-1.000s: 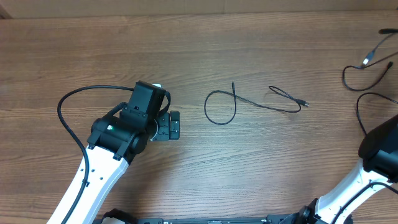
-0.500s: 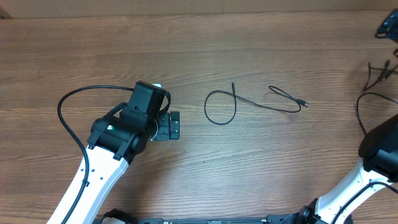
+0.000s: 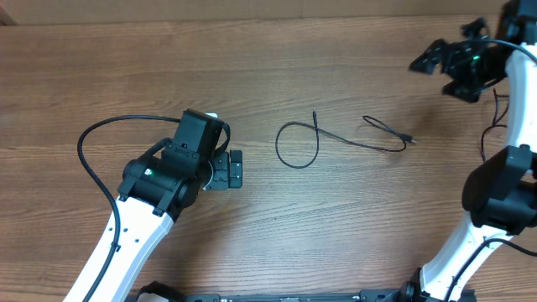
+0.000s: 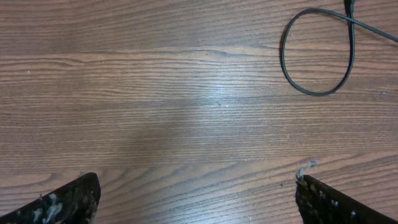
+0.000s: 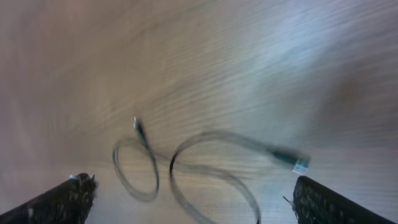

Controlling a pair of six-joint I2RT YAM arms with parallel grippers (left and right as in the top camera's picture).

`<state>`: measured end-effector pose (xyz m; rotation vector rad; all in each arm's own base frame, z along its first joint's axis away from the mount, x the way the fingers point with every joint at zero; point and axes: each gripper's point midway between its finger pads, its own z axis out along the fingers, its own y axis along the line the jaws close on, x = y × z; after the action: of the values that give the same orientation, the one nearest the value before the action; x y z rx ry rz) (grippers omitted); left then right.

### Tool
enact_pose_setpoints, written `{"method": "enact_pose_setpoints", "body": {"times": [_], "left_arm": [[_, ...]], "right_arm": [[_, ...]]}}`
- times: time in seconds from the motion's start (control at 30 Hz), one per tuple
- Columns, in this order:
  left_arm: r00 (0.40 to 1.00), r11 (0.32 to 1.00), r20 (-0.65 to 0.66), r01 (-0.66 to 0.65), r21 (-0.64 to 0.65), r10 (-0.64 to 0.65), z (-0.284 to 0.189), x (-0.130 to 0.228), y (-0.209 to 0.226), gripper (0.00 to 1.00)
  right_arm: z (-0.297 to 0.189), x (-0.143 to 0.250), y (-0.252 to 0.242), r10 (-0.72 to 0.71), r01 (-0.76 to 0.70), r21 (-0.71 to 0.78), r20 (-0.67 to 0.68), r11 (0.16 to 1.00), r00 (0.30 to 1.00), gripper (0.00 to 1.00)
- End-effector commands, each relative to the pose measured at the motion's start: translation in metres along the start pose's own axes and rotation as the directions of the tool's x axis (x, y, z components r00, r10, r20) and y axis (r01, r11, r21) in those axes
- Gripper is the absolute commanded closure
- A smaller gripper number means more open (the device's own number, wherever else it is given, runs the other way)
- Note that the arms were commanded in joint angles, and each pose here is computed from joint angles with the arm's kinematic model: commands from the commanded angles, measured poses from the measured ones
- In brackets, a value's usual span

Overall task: Untangle cables
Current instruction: 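Reach the right gripper to the thin black cable at center-right and grasp it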

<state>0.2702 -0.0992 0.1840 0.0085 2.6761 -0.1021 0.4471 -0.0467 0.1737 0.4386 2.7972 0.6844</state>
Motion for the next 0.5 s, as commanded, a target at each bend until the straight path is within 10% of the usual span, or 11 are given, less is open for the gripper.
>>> {"method": "enact_pose_setpoints", "body": {"times": [0.0, 0.47], "left_arm": [[1.000, 1.000, 0.005, 0.016, 0.004, -0.016, -0.001, -0.002, 0.001, 0.00], [1.000, 1.000, 0.005, 0.016, 0.004, -0.016, -0.001, -0.002, 0.001, 0.00]], "right_arm": [[-0.006, 0.025, 0.026, -0.173, 0.171, -0.033, -0.062, 0.985, 0.983, 0.00], [0.003, 0.062, 0.025, -0.217, 0.245, 0.099, -0.230, 0.964, 0.949, 0.00]]}}
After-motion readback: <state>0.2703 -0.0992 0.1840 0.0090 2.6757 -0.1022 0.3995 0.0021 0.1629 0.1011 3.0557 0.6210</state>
